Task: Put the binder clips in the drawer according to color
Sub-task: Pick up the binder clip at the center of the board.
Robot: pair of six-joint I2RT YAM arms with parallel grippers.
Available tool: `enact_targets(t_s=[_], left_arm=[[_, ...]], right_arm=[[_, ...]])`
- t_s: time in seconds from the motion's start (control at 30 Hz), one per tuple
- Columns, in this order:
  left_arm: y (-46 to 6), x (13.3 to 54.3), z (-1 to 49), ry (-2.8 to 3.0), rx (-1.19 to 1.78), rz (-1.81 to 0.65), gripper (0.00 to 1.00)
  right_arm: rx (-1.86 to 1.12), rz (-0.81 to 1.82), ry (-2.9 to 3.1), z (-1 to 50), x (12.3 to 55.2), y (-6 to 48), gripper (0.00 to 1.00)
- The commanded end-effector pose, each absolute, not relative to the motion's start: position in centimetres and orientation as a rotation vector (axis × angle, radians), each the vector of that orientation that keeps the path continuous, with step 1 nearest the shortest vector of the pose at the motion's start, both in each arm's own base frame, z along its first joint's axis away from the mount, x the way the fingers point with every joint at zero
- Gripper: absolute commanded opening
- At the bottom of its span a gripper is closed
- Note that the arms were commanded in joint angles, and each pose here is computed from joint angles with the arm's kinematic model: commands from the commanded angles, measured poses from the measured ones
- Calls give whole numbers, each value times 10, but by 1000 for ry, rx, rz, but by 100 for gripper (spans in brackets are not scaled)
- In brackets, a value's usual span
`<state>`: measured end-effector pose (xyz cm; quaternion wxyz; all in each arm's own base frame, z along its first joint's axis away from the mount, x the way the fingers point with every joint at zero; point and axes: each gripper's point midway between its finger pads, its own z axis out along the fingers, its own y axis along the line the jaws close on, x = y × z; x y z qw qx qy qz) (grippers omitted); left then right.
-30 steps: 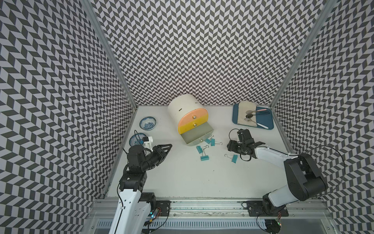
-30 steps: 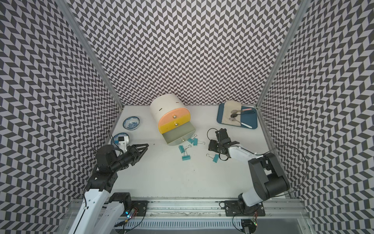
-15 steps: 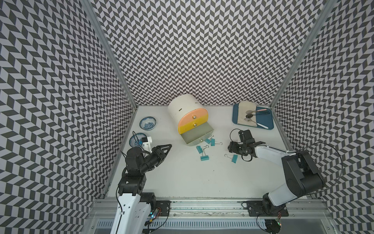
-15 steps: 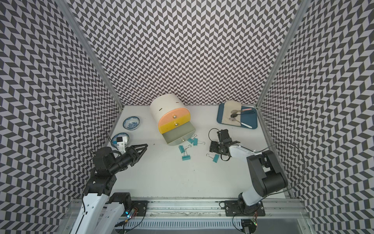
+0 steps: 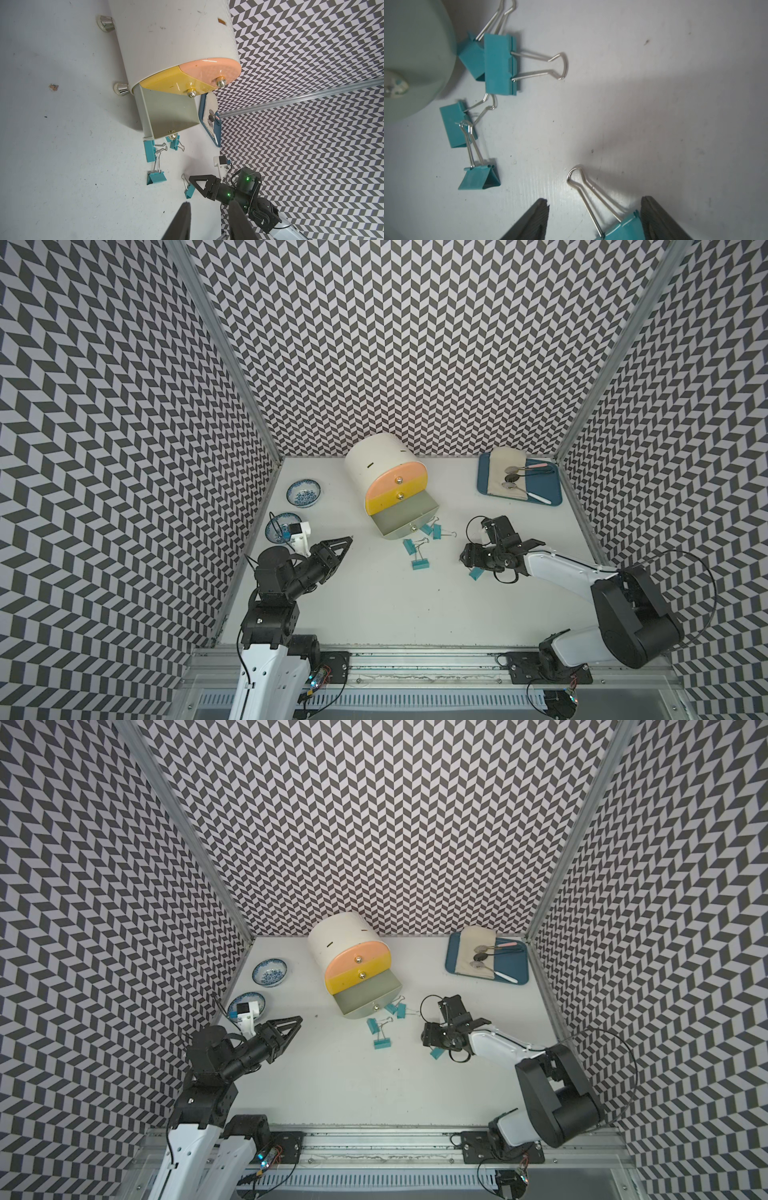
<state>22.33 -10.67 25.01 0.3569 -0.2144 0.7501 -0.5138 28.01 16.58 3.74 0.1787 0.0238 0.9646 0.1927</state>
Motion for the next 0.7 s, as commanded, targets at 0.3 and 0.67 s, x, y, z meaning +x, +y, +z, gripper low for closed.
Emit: enact_targets(t_s=[0.3,0.67], left_arm=[[-107,215,258,1898,-527,-1346,35],[-107,213,257,1898,-530,-1350,35]], right_arm=[[-18,421,2758,33,247,175,76],[-221,314,2793,29,229,187,82]])
